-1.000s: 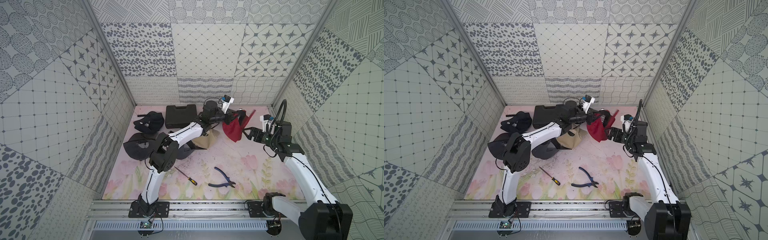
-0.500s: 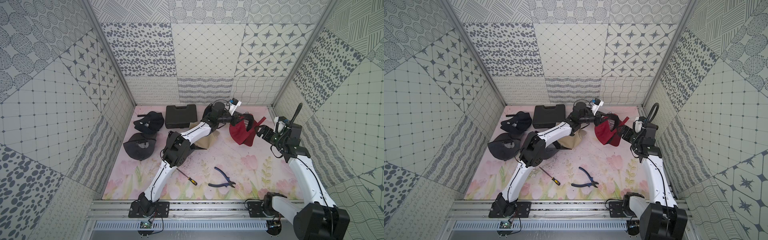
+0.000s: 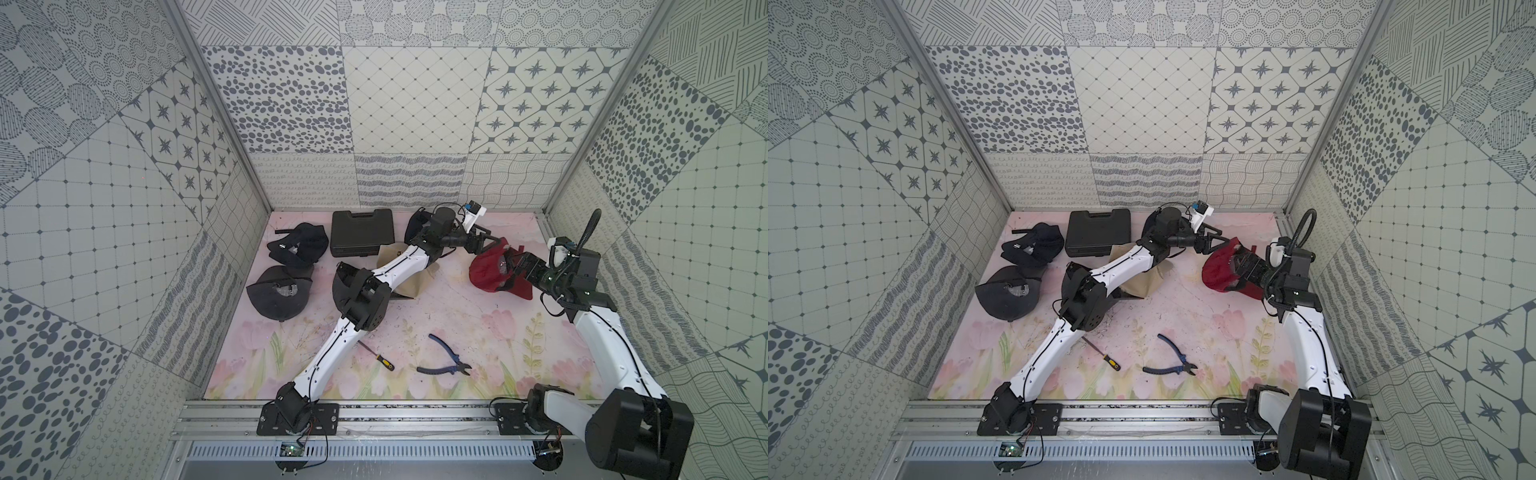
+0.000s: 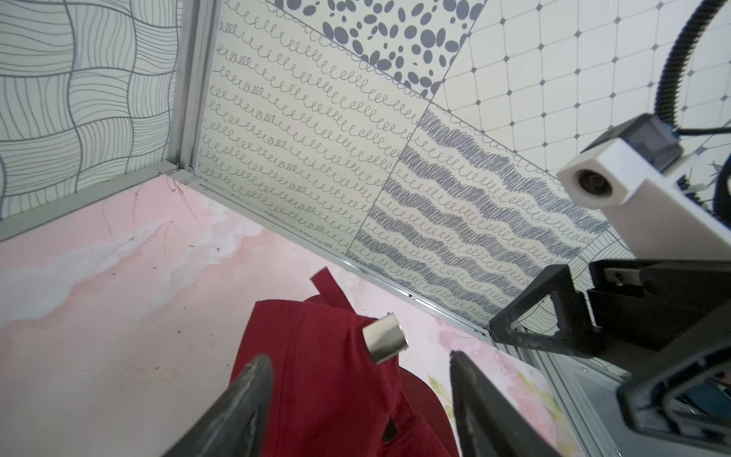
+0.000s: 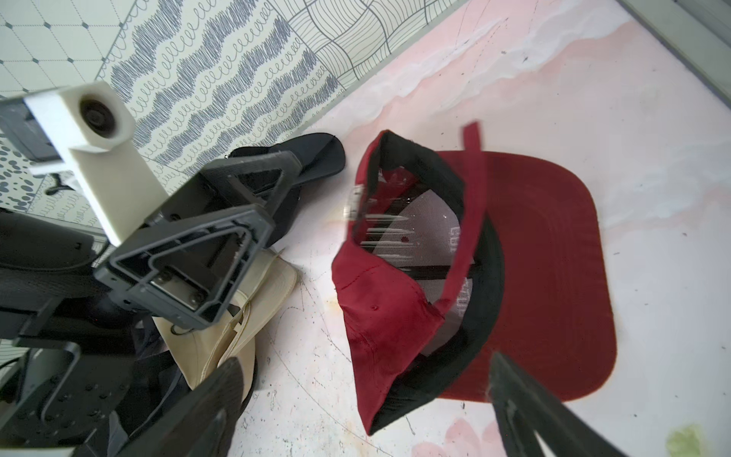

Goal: Open the adjustable buckle of the baseball cap
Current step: Place the baseball cap at the center of the board, then reset both arms

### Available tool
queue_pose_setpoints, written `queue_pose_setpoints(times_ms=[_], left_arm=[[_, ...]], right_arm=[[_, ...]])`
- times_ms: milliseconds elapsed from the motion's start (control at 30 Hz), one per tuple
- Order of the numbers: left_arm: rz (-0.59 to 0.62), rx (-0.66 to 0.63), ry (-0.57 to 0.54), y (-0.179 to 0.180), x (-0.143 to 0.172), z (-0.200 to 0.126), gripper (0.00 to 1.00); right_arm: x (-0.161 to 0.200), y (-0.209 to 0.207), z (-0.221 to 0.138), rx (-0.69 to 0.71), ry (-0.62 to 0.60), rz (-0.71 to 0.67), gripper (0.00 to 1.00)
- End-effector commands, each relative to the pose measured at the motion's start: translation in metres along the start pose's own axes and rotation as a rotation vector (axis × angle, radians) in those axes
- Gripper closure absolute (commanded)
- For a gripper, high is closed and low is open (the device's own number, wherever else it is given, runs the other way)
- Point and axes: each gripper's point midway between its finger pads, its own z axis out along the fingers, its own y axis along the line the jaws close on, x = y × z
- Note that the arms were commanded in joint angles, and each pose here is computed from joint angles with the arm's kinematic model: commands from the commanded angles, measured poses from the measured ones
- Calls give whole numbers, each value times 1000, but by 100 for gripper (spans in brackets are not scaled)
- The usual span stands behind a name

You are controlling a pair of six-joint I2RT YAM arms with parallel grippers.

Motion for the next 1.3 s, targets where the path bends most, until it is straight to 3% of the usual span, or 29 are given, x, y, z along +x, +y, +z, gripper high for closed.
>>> queue_pose_setpoints(times_ms=[0,33,167,300,500,667,833,1033,1267], left_arm=[[98,-5,8,-10,-30,-20,17],[102,-11,9,-13,-33,-26,5],[181,-109,-52,-32,-49,-71,5],[233,-274,-42,-47,-55,-132,6],[133,-637,-23,-28,-41,-266,17],[72,-861,-57,-24,-15,-370,16],[78,-1080,-24,-14,14,-434,15],[5,-1280,-53,8,52,-505,15],[-92,-1413,-9,40,103,-547,17]], right_arm=[[-9,0,1,-2,-47,-73,2],[-11,0,1,-2,-57,-85,2],[-19,-10,4,43,-135,-133,2],[-28,-29,8,126,-213,-144,2],[-35,-44,11,251,-334,-213,2],[-33,-58,11,326,-374,-257,2],[-27,-63,12,358,-411,-293,2],[-11,-56,31,355,-364,-383,2],[3,-45,53,315,-333,-466,2]])
